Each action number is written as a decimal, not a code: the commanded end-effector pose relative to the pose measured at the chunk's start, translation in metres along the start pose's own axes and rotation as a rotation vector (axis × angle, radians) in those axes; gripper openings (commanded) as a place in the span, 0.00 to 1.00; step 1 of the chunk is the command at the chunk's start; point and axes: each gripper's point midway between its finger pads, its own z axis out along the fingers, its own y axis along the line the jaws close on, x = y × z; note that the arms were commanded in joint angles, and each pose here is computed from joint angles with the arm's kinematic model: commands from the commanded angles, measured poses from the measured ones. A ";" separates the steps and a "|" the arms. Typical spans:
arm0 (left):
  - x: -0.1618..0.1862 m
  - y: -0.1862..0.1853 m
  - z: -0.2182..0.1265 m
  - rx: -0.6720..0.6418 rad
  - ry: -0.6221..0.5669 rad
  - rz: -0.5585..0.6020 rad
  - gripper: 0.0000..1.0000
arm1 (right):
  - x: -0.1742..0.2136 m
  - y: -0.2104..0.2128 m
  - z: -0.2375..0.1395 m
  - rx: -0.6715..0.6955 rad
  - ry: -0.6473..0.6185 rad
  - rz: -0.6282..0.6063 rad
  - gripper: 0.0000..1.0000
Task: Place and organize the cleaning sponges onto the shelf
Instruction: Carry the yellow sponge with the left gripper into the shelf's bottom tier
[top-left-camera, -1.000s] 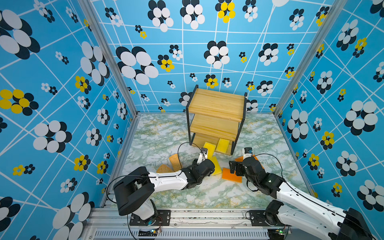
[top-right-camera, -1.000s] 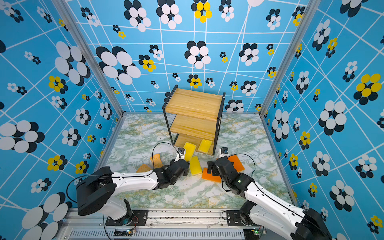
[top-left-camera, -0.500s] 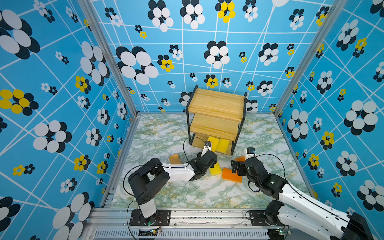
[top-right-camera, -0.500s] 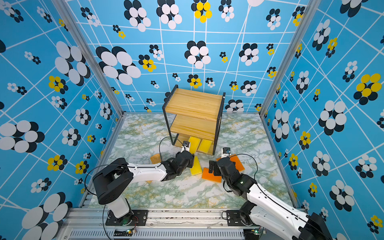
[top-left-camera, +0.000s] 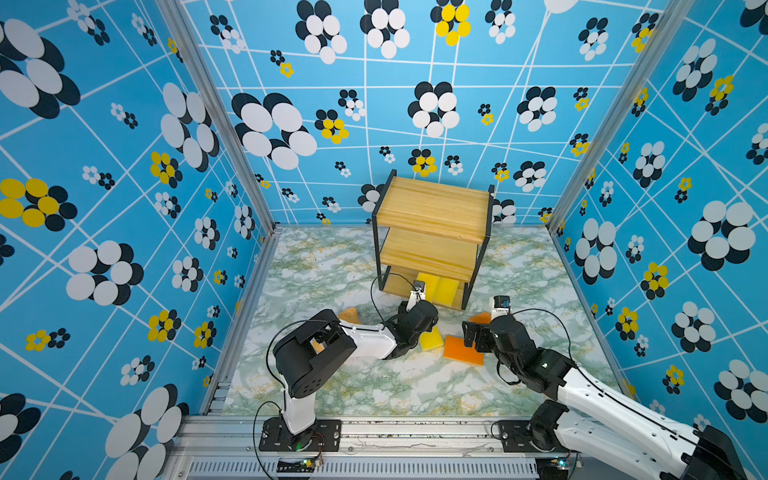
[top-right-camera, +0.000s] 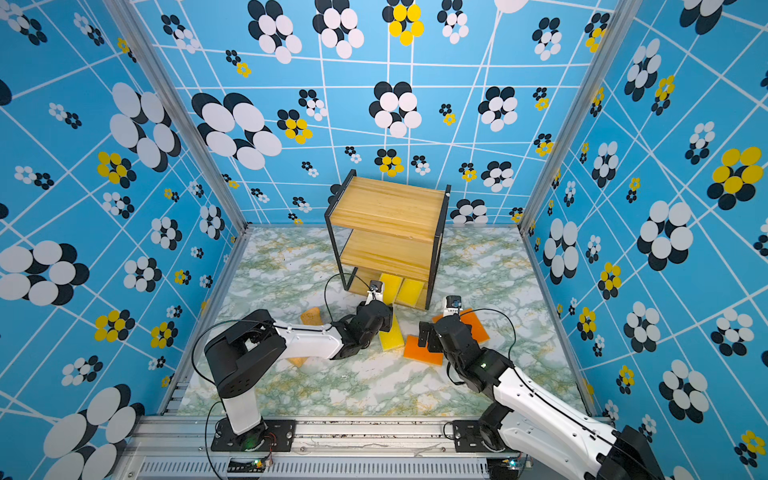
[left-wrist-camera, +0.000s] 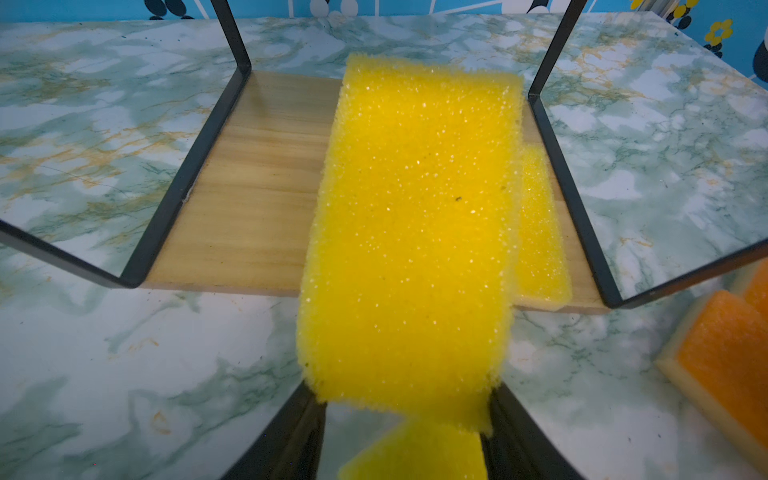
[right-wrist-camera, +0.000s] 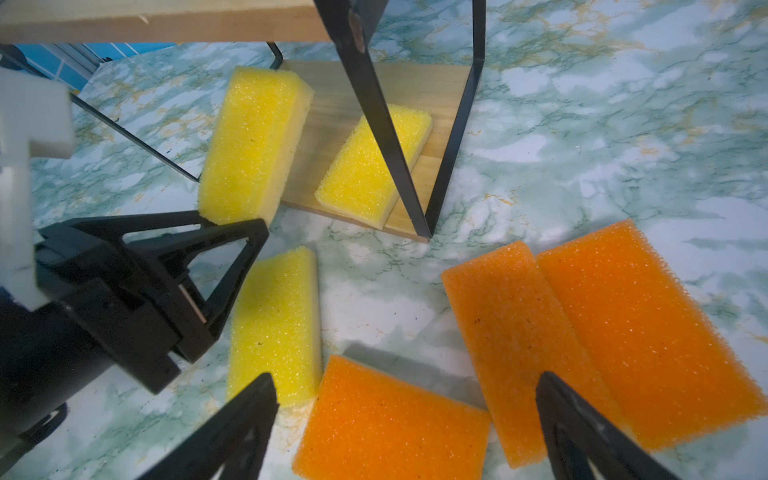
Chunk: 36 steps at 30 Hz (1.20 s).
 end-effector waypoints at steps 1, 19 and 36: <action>-0.011 0.005 0.010 -0.032 -0.036 -0.038 0.57 | 0.008 -0.008 0.002 0.027 0.012 -0.018 0.99; -0.006 0.012 0.037 -0.048 -0.005 -0.030 0.57 | 0.009 -0.011 0.002 0.032 0.013 -0.017 0.99; -0.001 0.004 0.054 -0.016 -0.009 -0.038 0.57 | 0.012 -0.014 0.004 0.038 0.015 -0.017 0.99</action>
